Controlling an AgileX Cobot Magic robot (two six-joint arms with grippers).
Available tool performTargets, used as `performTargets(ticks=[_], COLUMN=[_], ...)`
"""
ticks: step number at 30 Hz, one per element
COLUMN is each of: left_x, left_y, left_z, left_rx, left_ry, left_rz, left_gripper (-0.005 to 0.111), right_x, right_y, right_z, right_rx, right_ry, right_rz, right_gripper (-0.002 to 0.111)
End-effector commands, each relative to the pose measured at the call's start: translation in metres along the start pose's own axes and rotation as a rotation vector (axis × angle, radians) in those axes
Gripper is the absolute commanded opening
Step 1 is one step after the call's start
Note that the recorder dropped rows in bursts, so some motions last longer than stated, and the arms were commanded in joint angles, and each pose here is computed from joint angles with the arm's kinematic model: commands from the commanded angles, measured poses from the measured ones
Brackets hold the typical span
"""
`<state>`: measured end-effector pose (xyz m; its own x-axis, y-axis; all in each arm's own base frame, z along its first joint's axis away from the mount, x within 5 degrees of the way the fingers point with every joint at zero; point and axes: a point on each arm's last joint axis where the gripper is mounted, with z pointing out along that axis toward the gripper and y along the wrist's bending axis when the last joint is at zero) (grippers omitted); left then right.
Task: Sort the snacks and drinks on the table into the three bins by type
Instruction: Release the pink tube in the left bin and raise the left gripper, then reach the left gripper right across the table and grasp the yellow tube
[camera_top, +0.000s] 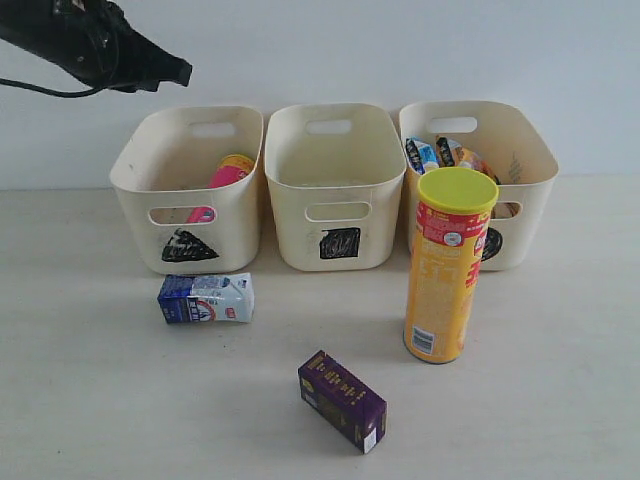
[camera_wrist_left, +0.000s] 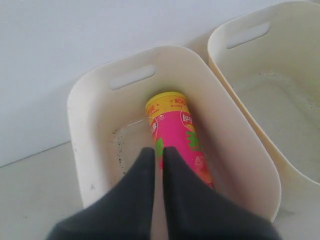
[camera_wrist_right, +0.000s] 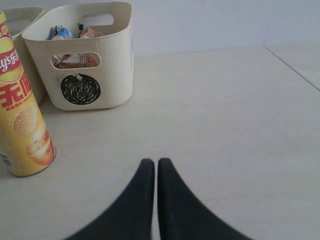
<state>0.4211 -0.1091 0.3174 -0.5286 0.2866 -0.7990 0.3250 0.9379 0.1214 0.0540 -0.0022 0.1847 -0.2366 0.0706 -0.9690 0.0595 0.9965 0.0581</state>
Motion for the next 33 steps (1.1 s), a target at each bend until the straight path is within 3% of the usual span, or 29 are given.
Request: performTargets(ticks=[1,14,21,26,30,33], left_x=[0.012,0.066,0.092,0.103,0.114,0.124], left_y=[-0.008,-0.076,-0.107,-0.125,-0.133,-0.140], left_z=[-0.015,-0.037,-0.049,-0.052,-0.045,-0.035], left_rx=[-0.001,0.110,0.403,0.616,0.715,0.778], left_ry=[-0.130,-0.504,-0.684,-0.641,-0.601,-0.581], left_rz=[0.028,0.171,0.180,0.246,0.254,0.280], left_gripper=[0.004,0.004,0.004,0.004,0.005,0.017], right_x=[0.000,0.000,0.000,0.000,0.000,0.000], right_y=[0.000,0.000,0.000,0.000,0.000,0.000], right_z=[0.000,0.000,0.000,0.000,0.000,0.000], right_rx=[-0.002,-0.002,-0.002,-0.002,-0.002,-0.002], right_ry=[-0.009,-0.009,-0.009,-0.009,-0.009,-0.009], right_rz=[0.002,0.002,0.002,0.002,0.002,0.002], right_gripper=[0.000,0.000,0.000,0.000,0.000,0.000])
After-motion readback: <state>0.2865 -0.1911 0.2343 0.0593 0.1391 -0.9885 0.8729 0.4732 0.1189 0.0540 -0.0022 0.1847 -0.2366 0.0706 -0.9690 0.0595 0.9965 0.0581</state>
